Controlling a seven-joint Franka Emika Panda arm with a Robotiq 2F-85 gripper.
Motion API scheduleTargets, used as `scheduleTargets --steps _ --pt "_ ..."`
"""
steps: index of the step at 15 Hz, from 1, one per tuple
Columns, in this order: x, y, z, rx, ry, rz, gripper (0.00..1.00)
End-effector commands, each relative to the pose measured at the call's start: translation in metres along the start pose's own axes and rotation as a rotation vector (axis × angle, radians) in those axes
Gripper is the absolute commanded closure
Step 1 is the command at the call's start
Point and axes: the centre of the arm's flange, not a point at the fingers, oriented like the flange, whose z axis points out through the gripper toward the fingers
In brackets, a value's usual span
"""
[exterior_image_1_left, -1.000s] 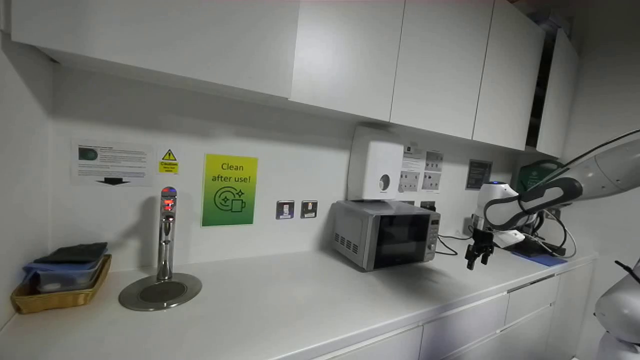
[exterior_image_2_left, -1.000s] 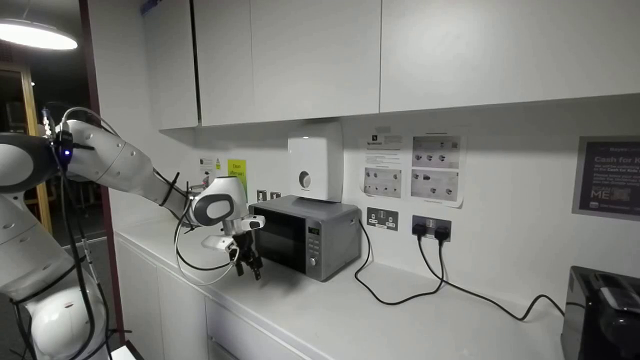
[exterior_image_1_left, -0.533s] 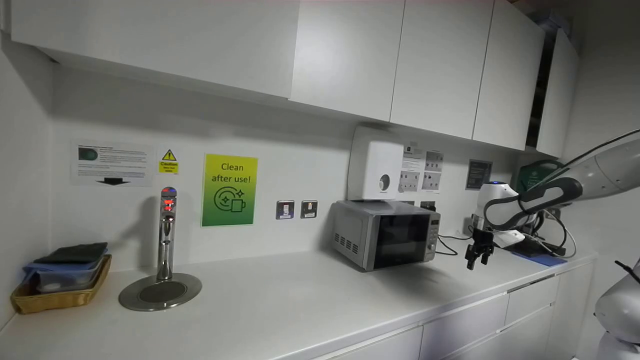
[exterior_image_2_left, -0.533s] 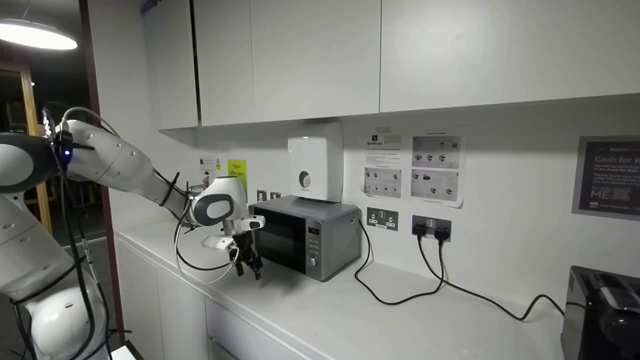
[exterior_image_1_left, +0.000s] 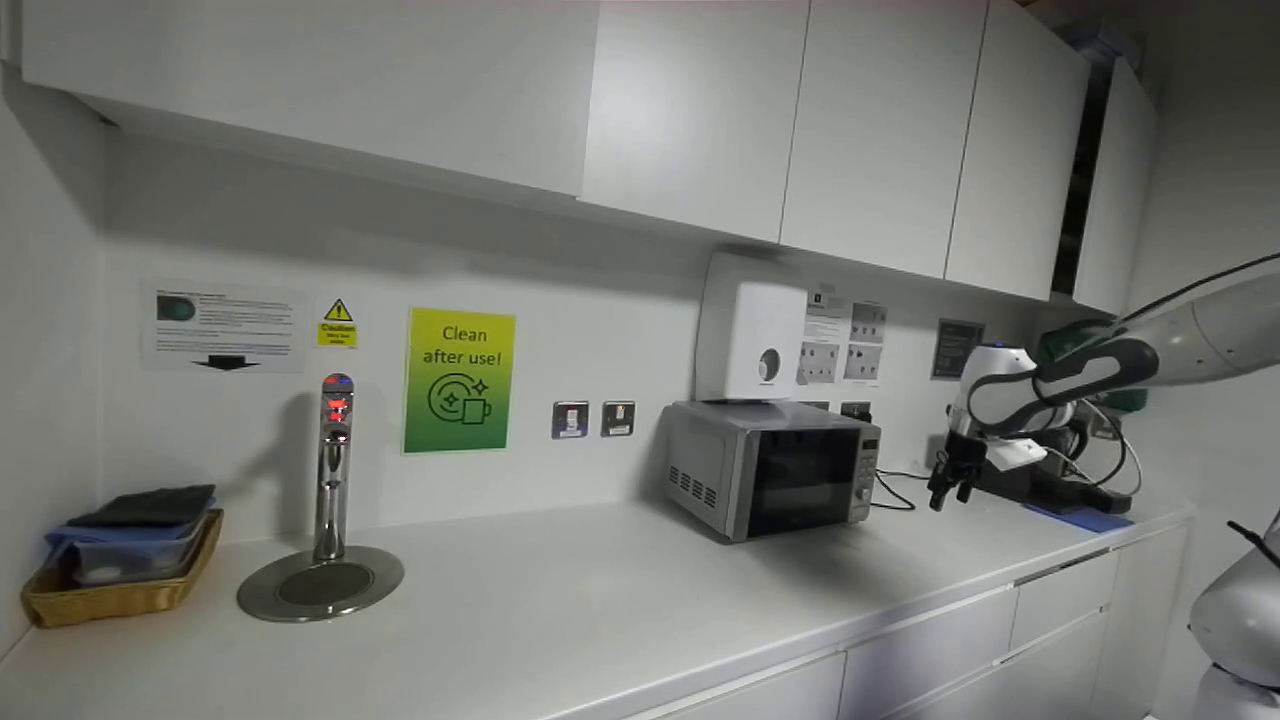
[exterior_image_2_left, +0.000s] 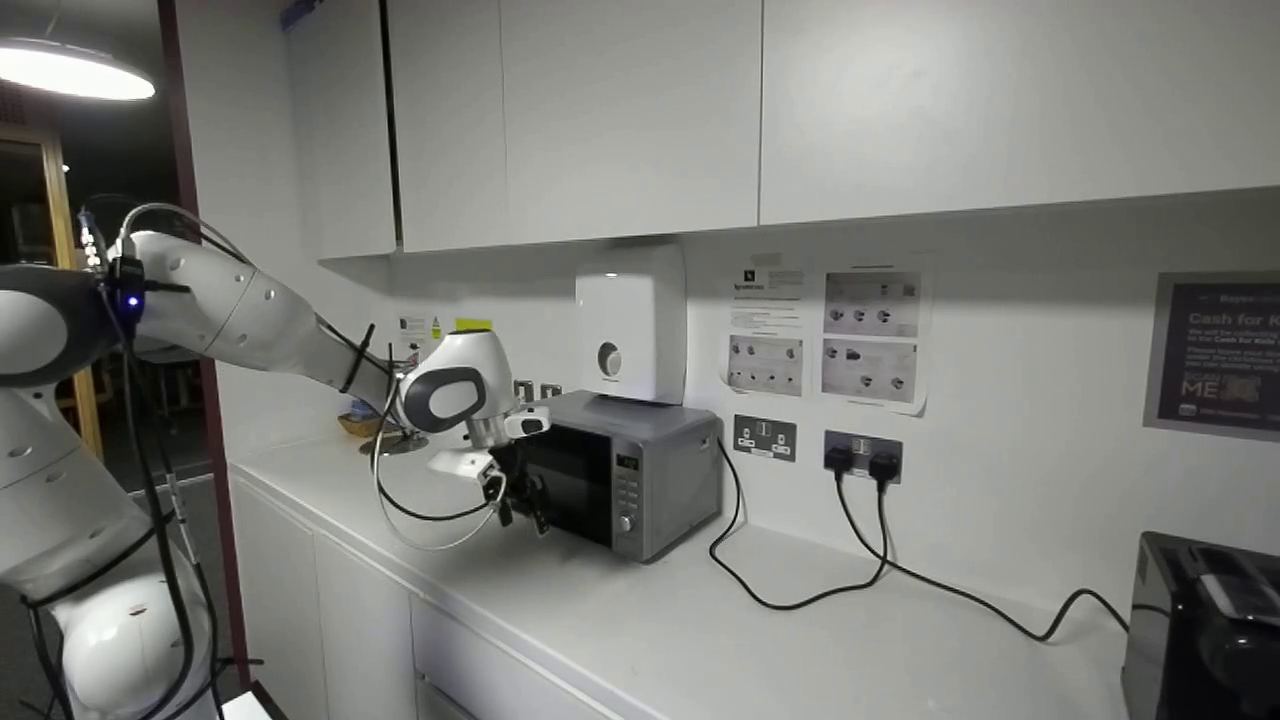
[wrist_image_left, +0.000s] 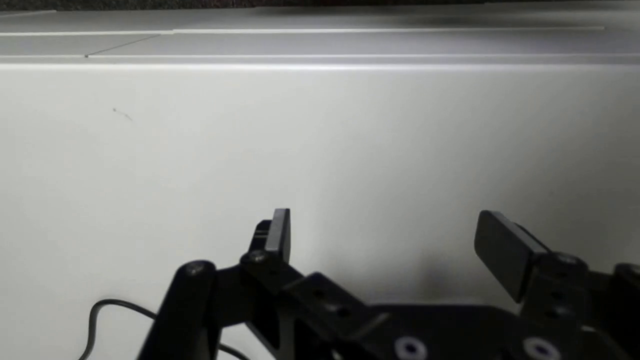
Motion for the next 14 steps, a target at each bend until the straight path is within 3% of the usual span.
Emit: scheduleTargets --steps 1,2,3,5,14 --pt "0.035 0.031 -0.009 0.039 0.020 -0.007 0.00" --pt "0.039 0.038 -0.008 0.040 0.021 -0.014 0.00" --pt "0.043 0.043 -0.007 0.042 0.017 -0.019 0.25" --pt "0.047 0.048 -0.003 0.043 0.013 -0.028 0.32" --pt "0.053 0.052 0.026 0.073 -0.016 -0.128 1.00"
